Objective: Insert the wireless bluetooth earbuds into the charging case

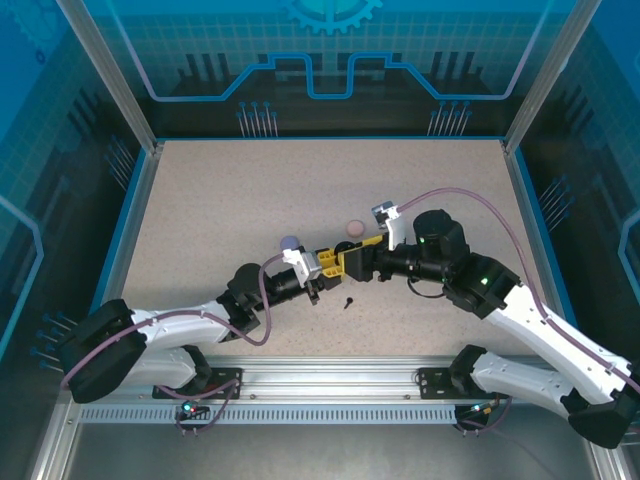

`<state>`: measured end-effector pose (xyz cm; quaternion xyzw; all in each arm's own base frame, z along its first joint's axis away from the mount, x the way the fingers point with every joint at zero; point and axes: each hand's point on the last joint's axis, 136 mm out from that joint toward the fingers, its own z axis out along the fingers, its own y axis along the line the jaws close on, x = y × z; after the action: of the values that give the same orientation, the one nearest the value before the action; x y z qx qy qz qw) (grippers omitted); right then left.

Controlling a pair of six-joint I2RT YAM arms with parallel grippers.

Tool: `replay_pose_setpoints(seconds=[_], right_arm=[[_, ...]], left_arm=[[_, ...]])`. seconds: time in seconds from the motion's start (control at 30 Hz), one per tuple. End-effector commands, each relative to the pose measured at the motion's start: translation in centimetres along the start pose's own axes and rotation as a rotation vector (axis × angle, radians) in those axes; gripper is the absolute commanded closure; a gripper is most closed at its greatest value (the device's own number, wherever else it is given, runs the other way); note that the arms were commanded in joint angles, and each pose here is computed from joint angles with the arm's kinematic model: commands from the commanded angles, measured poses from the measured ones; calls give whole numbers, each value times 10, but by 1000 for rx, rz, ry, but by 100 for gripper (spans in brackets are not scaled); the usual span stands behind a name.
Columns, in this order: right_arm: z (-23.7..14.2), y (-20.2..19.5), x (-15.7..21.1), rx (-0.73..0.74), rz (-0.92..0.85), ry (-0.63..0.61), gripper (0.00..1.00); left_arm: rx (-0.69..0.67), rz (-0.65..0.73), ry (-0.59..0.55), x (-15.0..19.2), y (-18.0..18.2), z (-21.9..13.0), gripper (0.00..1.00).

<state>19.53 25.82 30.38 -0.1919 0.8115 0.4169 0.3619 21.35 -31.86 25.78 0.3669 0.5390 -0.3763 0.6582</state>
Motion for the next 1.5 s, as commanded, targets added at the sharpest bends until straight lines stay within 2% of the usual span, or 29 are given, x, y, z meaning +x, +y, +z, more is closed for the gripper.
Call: replay_pose_setpoints(seconds=[0.0, 0.3, 0.43, 0.57, 0.7, 0.9, 1.03, 1.23, 1.47], right_arm=[[-8, 8, -8, -21, -17, -22, 32], [-20, -2, -10, 58, -32, -48, 30], [-43, -29, -8, 226, 0, -90, 29], [-58, -60, 9, 397, 55, -51, 30], [-58, -83, 31, 494, 117, -10, 32], [-12, -122, 92, 583, 198, 168, 32], [23, -143, 127, 671, 162, 300, 29], [64, -150, 151, 721, 77, 430, 19], [98, -154, 159, 758, 10, 513, 16]], left_arm=[[1, 6, -40, -11, 1, 3, 100], [-5, 11, -44, -13, 1, 1, 100], [-54, 23, -48, -15, 8, -7, 100], [-116, 51, -27, -13, 15, -19, 100], [-178, 69, -30, -18, 23, -34, 100], [-209, 92, -27, -35, 24, -53, 100], [-220, 106, -39, -46, 24, -64, 100], [-235, 114, -33, -52, 25, -71, 100], [-229, 106, -25, -50, 25, -69, 100]])
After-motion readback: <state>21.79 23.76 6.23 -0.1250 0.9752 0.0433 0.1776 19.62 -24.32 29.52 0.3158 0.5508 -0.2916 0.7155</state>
